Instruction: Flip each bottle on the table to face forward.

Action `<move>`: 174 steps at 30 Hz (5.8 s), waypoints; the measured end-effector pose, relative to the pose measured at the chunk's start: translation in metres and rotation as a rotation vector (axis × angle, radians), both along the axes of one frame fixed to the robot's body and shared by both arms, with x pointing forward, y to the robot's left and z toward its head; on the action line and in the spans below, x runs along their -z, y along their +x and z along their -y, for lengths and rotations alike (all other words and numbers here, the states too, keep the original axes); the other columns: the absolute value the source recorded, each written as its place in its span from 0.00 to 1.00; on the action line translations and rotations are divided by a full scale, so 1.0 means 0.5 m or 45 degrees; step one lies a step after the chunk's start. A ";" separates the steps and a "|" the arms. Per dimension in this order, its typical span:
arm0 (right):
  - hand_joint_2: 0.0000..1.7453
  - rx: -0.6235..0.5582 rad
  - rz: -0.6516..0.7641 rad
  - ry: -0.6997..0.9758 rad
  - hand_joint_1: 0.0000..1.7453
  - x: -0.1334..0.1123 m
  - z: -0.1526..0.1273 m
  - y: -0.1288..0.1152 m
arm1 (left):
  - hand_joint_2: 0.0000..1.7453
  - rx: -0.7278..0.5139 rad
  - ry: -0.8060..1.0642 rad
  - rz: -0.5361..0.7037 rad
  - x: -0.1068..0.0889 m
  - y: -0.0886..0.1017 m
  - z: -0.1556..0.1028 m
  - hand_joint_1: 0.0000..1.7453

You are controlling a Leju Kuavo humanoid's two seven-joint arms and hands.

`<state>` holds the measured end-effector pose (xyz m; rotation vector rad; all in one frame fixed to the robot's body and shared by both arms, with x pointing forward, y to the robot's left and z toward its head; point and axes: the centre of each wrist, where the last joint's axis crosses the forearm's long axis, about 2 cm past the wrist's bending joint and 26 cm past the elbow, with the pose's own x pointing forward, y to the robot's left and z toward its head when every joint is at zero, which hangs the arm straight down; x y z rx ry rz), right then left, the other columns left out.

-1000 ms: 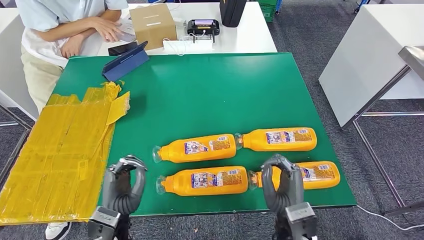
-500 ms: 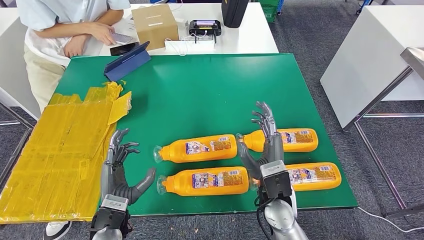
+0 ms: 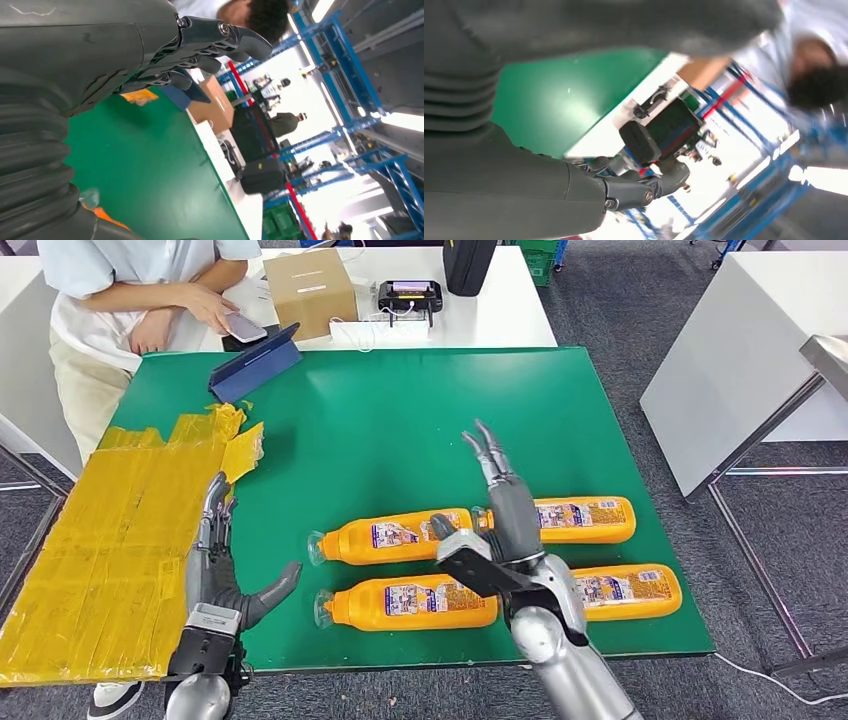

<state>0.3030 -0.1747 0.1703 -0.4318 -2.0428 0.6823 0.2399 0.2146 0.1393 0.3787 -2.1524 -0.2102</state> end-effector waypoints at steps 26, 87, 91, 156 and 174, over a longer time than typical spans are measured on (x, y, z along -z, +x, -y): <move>1.00 -0.145 -0.177 -0.966 0.00 0.077 -0.104 0.128 | 1.00 0.220 -0.100 -0.005 -0.038 0.061 0.036 0.00; 1.00 0.108 -0.494 -1.323 1.00 0.170 -0.023 0.144 | 1.00 0.404 -0.093 -0.001 -0.039 0.063 0.103 0.00; 1.00 0.189 -0.292 -1.129 1.00 0.182 -0.019 0.127 | 1.00 0.404 -0.088 0.001 -0.040 0.057 0.104 0.00; 1.00 -0.743 -0.307 0.111 1.00 0.139 -0.160 -0.073 | 1.00 0.598 -0.022 -0.091 -0.038 0.026 0.105 0.00; 1.00 -0.691 -0.315 0.082 1.00 0.164 -0.156 -0.087 | 1.00 0.820 -0.136 -0.159 -0.041 0.023 0.109 1.00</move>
